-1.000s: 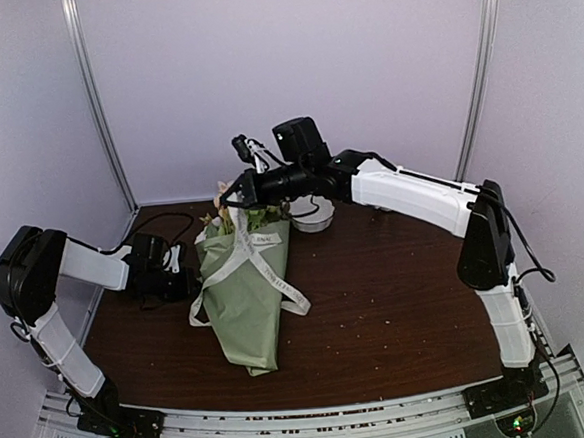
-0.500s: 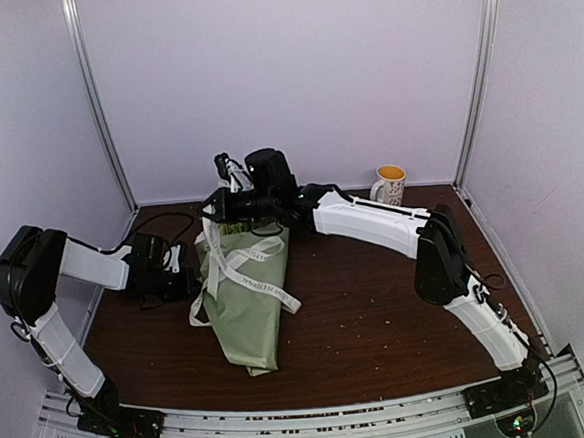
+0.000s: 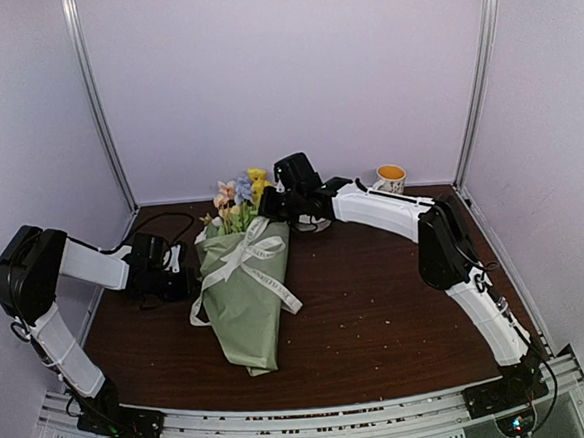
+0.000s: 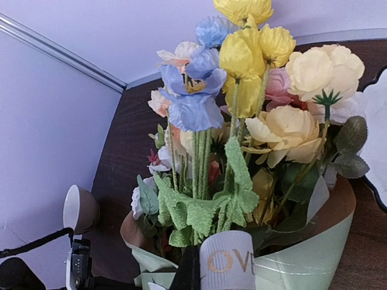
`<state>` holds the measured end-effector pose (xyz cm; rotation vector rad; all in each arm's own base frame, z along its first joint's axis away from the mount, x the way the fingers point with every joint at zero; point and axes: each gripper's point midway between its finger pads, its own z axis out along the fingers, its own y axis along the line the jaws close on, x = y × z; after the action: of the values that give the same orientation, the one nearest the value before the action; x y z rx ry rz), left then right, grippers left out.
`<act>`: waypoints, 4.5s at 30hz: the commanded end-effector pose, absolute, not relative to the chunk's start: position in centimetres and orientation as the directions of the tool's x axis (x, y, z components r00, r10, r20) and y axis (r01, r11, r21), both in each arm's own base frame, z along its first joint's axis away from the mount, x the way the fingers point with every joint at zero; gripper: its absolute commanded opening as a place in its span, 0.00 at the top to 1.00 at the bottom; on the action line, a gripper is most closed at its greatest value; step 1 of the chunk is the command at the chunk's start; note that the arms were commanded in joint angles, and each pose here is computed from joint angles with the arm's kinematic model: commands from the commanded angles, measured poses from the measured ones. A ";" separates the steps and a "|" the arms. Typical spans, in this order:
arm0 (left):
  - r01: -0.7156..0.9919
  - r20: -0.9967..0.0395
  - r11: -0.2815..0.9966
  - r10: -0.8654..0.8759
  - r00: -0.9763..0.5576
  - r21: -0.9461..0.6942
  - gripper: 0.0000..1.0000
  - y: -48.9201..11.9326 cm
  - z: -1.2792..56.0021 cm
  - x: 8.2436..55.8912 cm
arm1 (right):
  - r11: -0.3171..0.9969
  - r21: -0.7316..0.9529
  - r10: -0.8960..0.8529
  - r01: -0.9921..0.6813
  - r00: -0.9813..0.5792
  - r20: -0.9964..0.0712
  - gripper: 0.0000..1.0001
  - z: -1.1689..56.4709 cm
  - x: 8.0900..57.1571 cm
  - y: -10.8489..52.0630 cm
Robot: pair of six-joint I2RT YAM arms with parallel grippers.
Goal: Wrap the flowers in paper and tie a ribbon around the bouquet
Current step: Cross the ribbon with the folded bouquet.
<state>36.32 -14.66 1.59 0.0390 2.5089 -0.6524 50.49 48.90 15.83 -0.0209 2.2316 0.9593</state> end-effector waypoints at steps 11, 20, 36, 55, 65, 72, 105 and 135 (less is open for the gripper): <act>0.072 -0.350 0.925 -0.069 -0.934 -0.374 1.00 -12.8 -3.1 32.5 | 0.818 0.494 0.115 -0.295 -0.758 -0.642 0.49 18.2 48.7 45.6; 0.073 -0.347 0.924 -0.067 -0.935 -0.377 1.00 -12.9 -3.2 32.5 | 0.836 0.413 -0.052 -0.362 -0.800 -0.597 0.21 15.9 43.5 42.4; 0.079 -0.346 0.922 -0.062 -0.936 -0.379 1.00 -13.0 -3.2 32.5 | 0.805 0.481 -0.097 -0.347 -0.877 -0.470 0.60 10.9 42.0 44.4; 0.075 -0.342 0.923 -0.063 -0.938 -0.376 1.00 -12.9 -3.3 32.5 | 0.762 0.414 -0.250 -0.499 -0.815 -0.522 1.00 20.5 37.6 39.3; 0.077 -0.341 0.924 -0.060 -0.938 -0.375 1.00 -13.0 -3.3 32.6 | 0.571 0.455 -0.366 -0.683 -0.708 -0.604 0.99 26.8 32.5 42.1; 0.077 -0.339 0.924 -0.059 -0.939 -0.375 1.00 -13.0 -3.4 32.6 | 0.400 0.472 -0.335 -0.786 -0.604 -0.723 0.99 32.9 30.1 44.4; 0.076 -0.334 0.924 -0.057 -0.941 -0.374 1.00 -13.0 -3.4 32.5 | 0.499 0.032 -0.696 -0.866 -0.423 -0.580 0.22 18.5 26.8 49.1; 0.082 -0.332 0.922 -0.051 -0.942 -0.377 1.00 -13.1 -3.5 32.5 | 0.584 -0.177 -0.757 -0.793 -0.452 -0.472 0.70 9.4 29.8 48.9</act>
<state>36.67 -15.04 1.55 0.0691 2.5116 -0.6663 28.98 48.87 8.47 -1.2422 2.3626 0.1824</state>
